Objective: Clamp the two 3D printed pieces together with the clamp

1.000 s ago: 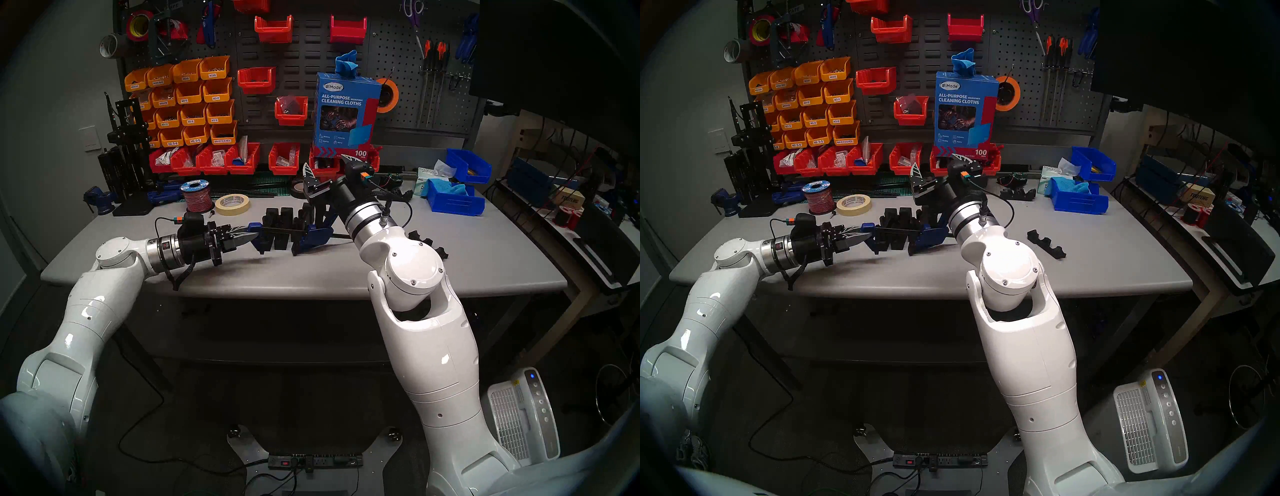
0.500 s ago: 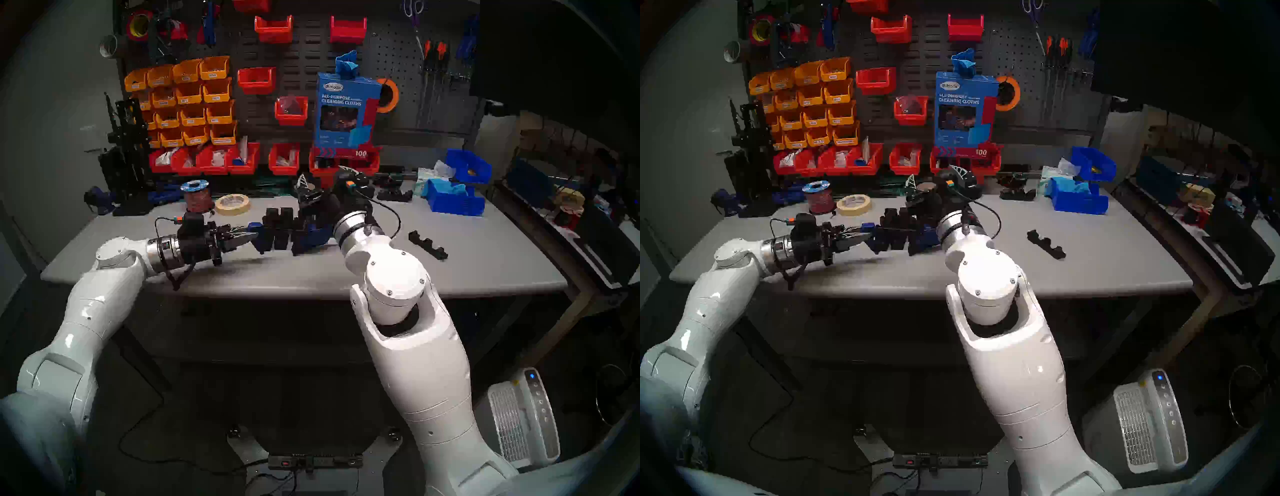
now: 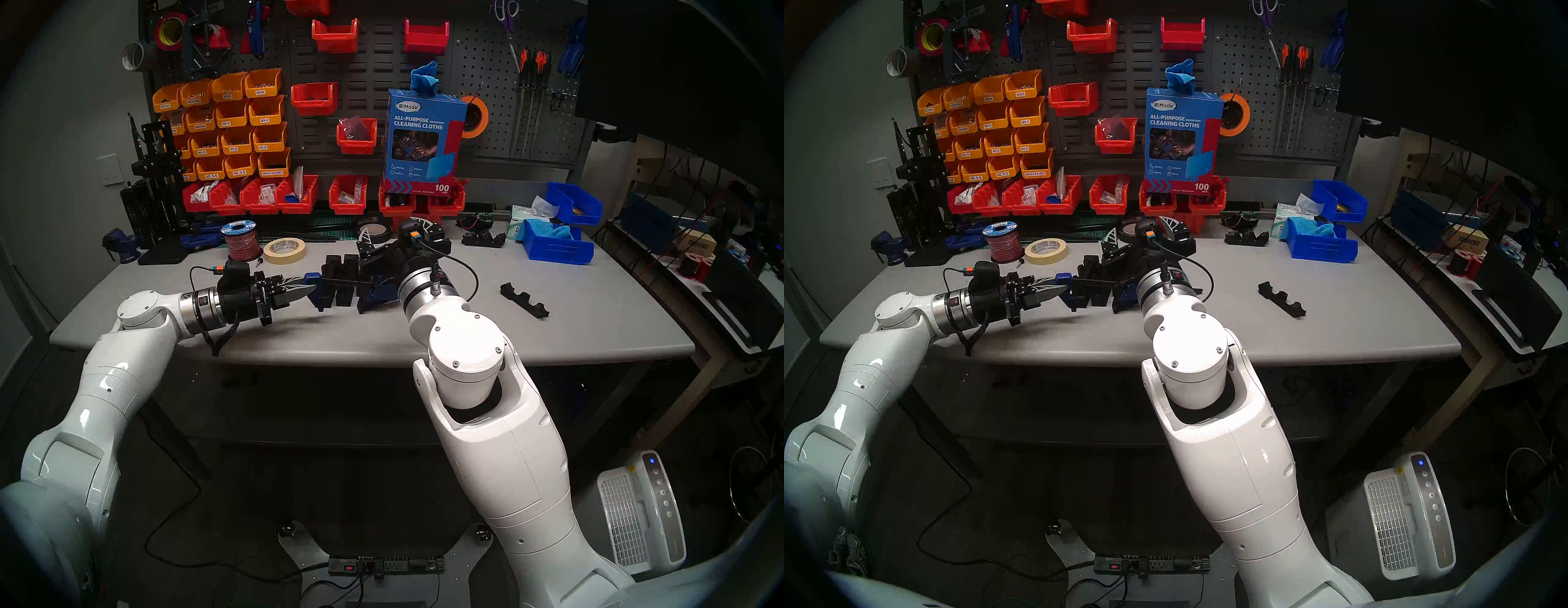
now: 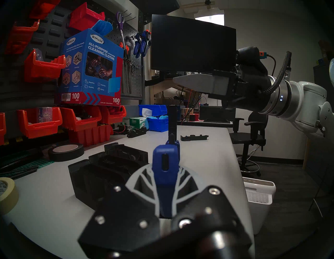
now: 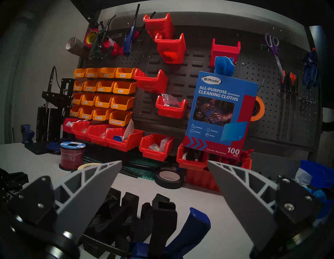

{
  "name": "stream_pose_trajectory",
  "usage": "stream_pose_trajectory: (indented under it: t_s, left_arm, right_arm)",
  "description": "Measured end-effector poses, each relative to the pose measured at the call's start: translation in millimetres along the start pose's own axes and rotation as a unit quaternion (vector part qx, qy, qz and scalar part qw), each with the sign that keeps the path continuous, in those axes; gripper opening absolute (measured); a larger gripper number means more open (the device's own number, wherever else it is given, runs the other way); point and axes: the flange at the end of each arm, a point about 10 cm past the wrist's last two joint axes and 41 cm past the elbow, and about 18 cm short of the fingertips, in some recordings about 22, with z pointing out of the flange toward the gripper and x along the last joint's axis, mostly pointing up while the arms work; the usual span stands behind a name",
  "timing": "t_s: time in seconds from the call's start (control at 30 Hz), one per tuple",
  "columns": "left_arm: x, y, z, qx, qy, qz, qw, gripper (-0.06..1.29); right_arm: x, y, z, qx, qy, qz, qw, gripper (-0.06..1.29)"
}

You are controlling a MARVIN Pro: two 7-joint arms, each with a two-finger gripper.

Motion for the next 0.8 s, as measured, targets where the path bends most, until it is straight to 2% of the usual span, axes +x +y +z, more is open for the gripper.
stream_pose_trajectory:
  t_s: [0.4,0.8]
  left_arm:
    - [0.1,0.0,0.0,0.000,0.000,0.000,1.0000,0.05]
    - [0.1,0.1,0.0,0.000,0.000,0.000,1.0000,0.05]
  right_arm:
    - [-3.2,1.9,-0.4,-0.022,-0.010,0.001,0.9997,1.24]
    - [-10.7,11.1,0.8,-0.026,-0.034,0.044,0.9981,1.24]
